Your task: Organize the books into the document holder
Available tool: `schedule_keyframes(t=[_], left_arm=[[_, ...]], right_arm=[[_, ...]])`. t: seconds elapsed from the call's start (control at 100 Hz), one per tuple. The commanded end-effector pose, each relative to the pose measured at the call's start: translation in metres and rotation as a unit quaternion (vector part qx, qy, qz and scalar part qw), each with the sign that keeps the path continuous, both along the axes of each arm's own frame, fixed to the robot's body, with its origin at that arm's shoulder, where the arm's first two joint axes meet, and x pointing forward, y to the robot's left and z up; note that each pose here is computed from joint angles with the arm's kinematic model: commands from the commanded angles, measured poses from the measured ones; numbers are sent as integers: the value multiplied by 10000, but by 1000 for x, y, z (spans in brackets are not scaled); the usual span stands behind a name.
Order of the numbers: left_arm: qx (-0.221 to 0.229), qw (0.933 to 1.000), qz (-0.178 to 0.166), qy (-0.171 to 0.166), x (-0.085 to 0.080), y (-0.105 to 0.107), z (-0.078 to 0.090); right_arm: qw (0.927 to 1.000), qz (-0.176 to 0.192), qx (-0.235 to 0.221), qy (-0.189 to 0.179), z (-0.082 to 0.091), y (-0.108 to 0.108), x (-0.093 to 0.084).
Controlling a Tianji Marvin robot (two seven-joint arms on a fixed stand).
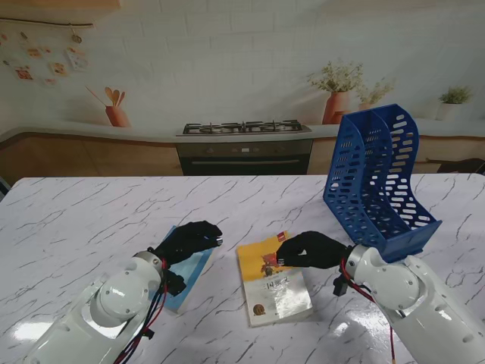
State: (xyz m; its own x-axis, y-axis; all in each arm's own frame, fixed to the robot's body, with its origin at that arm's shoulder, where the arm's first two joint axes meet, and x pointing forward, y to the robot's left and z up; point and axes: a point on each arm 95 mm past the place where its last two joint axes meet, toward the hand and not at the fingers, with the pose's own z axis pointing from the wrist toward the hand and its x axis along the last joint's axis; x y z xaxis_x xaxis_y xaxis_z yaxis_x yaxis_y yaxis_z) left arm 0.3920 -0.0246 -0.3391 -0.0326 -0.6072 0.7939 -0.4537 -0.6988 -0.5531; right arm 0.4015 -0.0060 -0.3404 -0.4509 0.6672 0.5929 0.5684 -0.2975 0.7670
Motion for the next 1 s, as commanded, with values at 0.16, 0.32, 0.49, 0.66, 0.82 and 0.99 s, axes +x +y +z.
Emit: schedule_keyframes(t=[0.16, 0.32, 0.49, 0.66, 0.82, 0.99], left_arm=[[-104, 9998, -104, 99, 6, -6, -2], [-211, 9995, -151, 194, 12, -12, -4], [-174, 9992, -185, 321, 18, -21, -6], [-176, 9983, -58, 556, 24, -30, -11], [-178, 9965, 201, 788, 29, -33, -17], [-191, 9923, 359, 1172, 31, -35, -26]], right_arm=[[9971, -754, -26, -83, 15, -1, 0], [9921, -1223, -271, -44, 17, -3, 3], [9852, -1603, -487, 371, 8, -1, 9], [9764, -1991, -530, 649, 3, 11, 7], [9684, -2308, -557, 763, -3, 21, 8], [9631, -2428, -644, 967, -10, 26, 8]])
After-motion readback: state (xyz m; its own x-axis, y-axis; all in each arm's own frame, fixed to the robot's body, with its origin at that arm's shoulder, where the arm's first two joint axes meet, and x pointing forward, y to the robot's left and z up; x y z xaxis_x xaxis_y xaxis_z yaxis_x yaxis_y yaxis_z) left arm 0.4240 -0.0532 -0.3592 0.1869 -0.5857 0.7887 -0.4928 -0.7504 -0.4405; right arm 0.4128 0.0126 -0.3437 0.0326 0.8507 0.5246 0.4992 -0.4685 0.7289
